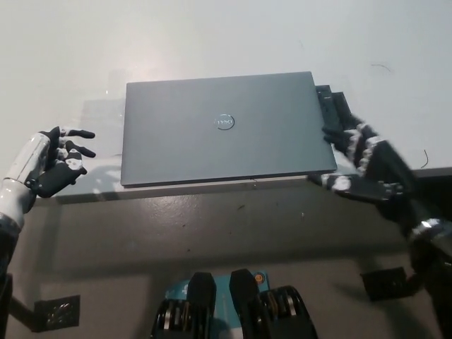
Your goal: The robot uses its right hand to push down on the lid of a laptop kept in the middle of the desk to close it
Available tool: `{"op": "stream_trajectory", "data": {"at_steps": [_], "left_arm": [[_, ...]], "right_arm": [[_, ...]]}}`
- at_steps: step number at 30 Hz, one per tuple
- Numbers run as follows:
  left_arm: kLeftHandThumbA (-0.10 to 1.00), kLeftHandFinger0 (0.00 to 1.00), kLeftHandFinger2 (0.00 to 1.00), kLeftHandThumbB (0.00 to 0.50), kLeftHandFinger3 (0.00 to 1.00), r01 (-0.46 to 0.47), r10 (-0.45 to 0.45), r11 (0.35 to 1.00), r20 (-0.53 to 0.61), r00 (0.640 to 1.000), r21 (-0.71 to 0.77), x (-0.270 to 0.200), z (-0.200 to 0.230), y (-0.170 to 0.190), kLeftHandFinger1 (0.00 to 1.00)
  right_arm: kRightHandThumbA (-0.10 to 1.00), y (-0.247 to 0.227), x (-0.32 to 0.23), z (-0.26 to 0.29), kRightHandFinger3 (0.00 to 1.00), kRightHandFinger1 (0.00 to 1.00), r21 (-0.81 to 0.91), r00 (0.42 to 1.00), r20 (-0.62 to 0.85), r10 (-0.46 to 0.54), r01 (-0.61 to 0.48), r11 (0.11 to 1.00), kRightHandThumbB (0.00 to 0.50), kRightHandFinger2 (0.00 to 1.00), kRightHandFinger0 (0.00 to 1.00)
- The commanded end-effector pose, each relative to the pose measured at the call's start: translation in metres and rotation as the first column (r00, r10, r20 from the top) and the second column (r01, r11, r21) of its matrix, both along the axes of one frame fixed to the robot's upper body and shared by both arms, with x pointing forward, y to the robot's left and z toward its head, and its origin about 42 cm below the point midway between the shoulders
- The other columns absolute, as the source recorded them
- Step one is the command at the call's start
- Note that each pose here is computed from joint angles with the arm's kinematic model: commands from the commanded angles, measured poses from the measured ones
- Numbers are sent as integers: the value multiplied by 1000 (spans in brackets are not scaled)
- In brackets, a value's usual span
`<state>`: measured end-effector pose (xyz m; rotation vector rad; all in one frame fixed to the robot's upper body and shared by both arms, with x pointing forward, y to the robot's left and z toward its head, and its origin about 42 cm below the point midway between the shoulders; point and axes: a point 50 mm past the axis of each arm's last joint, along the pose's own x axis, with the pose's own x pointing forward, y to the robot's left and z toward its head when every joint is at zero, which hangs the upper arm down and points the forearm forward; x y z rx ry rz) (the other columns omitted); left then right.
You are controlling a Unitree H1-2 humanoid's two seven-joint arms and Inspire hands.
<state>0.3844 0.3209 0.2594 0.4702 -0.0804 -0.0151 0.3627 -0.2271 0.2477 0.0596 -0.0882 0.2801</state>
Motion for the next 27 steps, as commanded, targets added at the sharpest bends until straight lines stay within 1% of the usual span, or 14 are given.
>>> {"op": "stream_trajectory", "data": {"at_steps": [1,2,4,6,9,10,13,15,17,18,20,22,25,27], "left_arm": [[-100,315,487,0,626,-8,6,999,47,999,43,1,19,12,376],[-100,327,506,0,643,-8,6,999,45,999,40,0,18,12,388],[-100,331,529,0,681,-8,7,999,38,999,43,0,17,11,399],[-100,334,532,0,686,-8,6,999,37,999,40,-1,16,11,401],[-100,332,529,6,667,-7,6,1000,45,999,13,-2,14,11,395],[-100,331,529,10,662,-10,9,1000,45,999,12,-2,14,10,394],[-100,351,551,4,674,-8,8,1000,48,999,15,-2,14,9,414],[-96,384,580,0,705,-13,11,999,47,999,30,-2,13,10,444],[-100,386,569,1,699,-22,20,999,49,999,44,-3,13,9,439],[-100,371,554,0,677,-20,17,999,54,998,46,-3,13,9,426],[-100,370,552,0,677,-22,19,999,55,998,50,-3,11,10,427],[-100,342,525,8,663,-24,22,999,56,998,35,-2,12,8,402],[-100,377,542,7,674,-25,23,999,59,998,20,-3,10,8,430],[-100,374,550,8,676,-25,24,1000,61,998,11,-4,10,8,430]], "right_arm": [[1000,-27,-34,32,1000,873,121,996,76,-47,37,992,251,855,960],[1000,-37,-45,31,1000,897,117,993,84,-78,68,991,277,867,995],[1000,-53,-60,26,1000,906,135,987,78,-140,128,983,282,882,1000],[1000,-61,-66,20,1000,905,141,982,67,-174,163,977,285,899,998],[1000,-77,-74,2,1000,884,156,963,43,-268,258,953,329,872,979],[1000,-82,-77,-6,1000,883,143,953,27,-303,296,944,301,870,971],[1000,-97,-87,-43,1000,874,157,927,-47,-373,375,913,299,853,962],[1000,-99,-88,-54,1000,886,157,918,-66,-392,397,904,293,858,966],[1000,-102,-88,-67,1000,888,162,907,-92,-412,422,892,293,859,968],[1000,-103,-88,-74,1000,884,158,899,-105,-426,438,885,322,847,974],[1000,-103,-88,-78,1000,879,156,892,-109,-438,451,879,331,836,968],[1000,-104,-88,-81,989,867,155,885,-114,-450,464,872,303,815,966],[1000,-107,-88,-87,980,852,153,883,-115,-455,469,870,307,798,950],[1000,-107,-87,-90,977,833,155,879,-119,-461,475,866,311,782,926]]}}
